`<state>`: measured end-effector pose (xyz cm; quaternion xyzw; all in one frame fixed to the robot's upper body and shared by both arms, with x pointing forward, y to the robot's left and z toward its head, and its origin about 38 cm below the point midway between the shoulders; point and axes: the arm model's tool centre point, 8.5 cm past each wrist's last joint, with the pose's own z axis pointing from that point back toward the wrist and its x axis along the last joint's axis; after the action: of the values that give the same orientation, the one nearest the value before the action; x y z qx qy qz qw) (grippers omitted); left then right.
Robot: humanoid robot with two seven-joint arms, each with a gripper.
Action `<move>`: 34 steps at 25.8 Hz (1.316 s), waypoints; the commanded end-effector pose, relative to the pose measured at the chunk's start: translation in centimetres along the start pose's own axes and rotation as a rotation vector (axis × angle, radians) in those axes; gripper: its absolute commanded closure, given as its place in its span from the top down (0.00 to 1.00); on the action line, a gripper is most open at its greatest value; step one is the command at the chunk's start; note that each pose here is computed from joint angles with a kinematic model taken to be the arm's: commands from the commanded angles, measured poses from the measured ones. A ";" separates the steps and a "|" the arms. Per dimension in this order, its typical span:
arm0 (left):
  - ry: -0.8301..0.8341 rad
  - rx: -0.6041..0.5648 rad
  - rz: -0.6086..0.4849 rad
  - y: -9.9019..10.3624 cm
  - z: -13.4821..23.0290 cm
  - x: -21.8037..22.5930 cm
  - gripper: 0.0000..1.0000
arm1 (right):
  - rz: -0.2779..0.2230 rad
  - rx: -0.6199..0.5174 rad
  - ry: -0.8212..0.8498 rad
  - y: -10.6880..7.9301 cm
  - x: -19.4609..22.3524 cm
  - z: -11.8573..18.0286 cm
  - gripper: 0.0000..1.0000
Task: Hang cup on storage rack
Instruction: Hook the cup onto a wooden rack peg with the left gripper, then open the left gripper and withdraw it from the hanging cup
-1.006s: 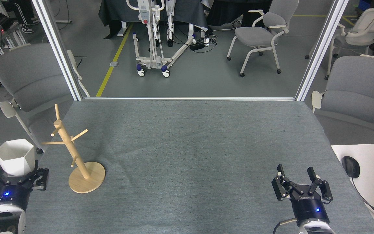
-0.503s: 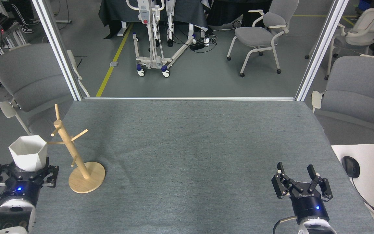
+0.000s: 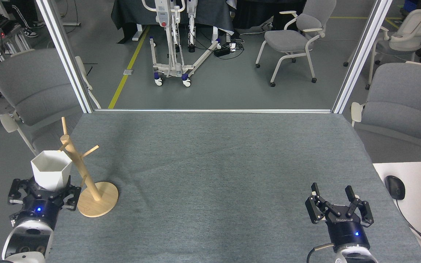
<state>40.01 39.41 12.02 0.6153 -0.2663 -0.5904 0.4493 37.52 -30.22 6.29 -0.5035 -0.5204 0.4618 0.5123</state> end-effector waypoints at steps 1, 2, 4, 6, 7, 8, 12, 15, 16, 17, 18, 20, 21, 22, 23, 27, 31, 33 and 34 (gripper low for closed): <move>-0.010 -0.005 -0.005 -0.1 0.0 0.5 0.00 | 0.000 -0.001 -0.001 0.0 0.0 0.0 0.99; -0.010 -0.007 -0.005 -0.1 0.0 0.5 0.00 | 0.000 0.000 -0.001 0.0 0.0 0.0 0.99; -0.014 -0.016 -0.002 -0.4 0.0 0.7 0.02 | -0.004 0.002 0.005 0.1 0.1 0.0 0.99; -0.017 -0.028 0.000 -0.9 -0.1 0.8 0.22 | -0.018 0.006 0.009 0.4 0.8 0.1 0.99; -0.019 -0.031 0.001 -1.1 -0.1 0.9 0.36 | -0.022 0.014 0.011 0.5 0.9 0.1 0.99; -0.018 -0.037 0.002 -1.3 -0.2 0.9 0.51 | -0.024 0.026 0.010 0.6 1.0 0.1 0.99; -0.028 -0.064 0.011 -2.3 -0.2 1.4 0.92 | -0.024 0.048 0.008 1.0 1.0 0.3 0.99; -0.044 -0.090 0.026 -3.2 -0.2 2.3 0.95 | -0.024 0.046 0.008 0.9 1.0 0.3 0.99; -0.047 -0.096 0.032 -3.4 -0.3 2.6 0.97 | -0.024 0.045 0.006 0.9 1.1 0.2 0.99; -0.053 -0.104 0.040 -3.6 -0.2 2.9 0.97 | -0.024 0.043 0.008 0.8 1.0 0.2 0.99; -0.058 -0.110 0.045 -3.8 -0.2 3.2 0.97 | -0.024 0.042 0.006 0.8 1.1 0.1 0.99; -0.069 -0.122 0.060 -4.1 -0.1 4.0 0.98 | -0.026 0.040 0.007 0.7 1.1 0.1 0.99; -0.074 -0.130 0.067 -4.4 -0.1 4.3 0.98 | -0.026 0.040 0.007 0.7 1.1 0.1 0.99; -0.078 -0.134 0.072 -4.5 -0.1 4.6 0.98 | -0.027 0.040 0.007 0.8 1.2 0.1 0.99; -0.084 -0.141 0.081 -4.7 0.0 5.1 0.98 | -0.029 0.040 0.007 0.8 1.2 0.1 0.99; -0.114 -0.147 0.115 -5.1 0.2 6.8 0.98 | -0.029 0.039 0.007 0.7 1.3 0.0 0.99; -0.153 -0.101 0.179 -4.4 0.7 9.8 0.98 | -0.030 0.041 0.008 0.8 1.3 0.0 0.99; -0.196 -0.079 0.212 -3.6 1.0 12.1 0.99 | -0.030 0.041 0.010 0.8 1.3 0.0 0.99; -0.210 -0.070 0.228 -3.2 1.2 13.1 0.99 | -0.032 0.039 0.010 0.7 1.3 0.0 0.99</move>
<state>40.14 32.22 3.43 0.5145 -0.3292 -0.6090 0.5060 37.58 -28.85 5.63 -0.4870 -0.5167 0.4624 0.5310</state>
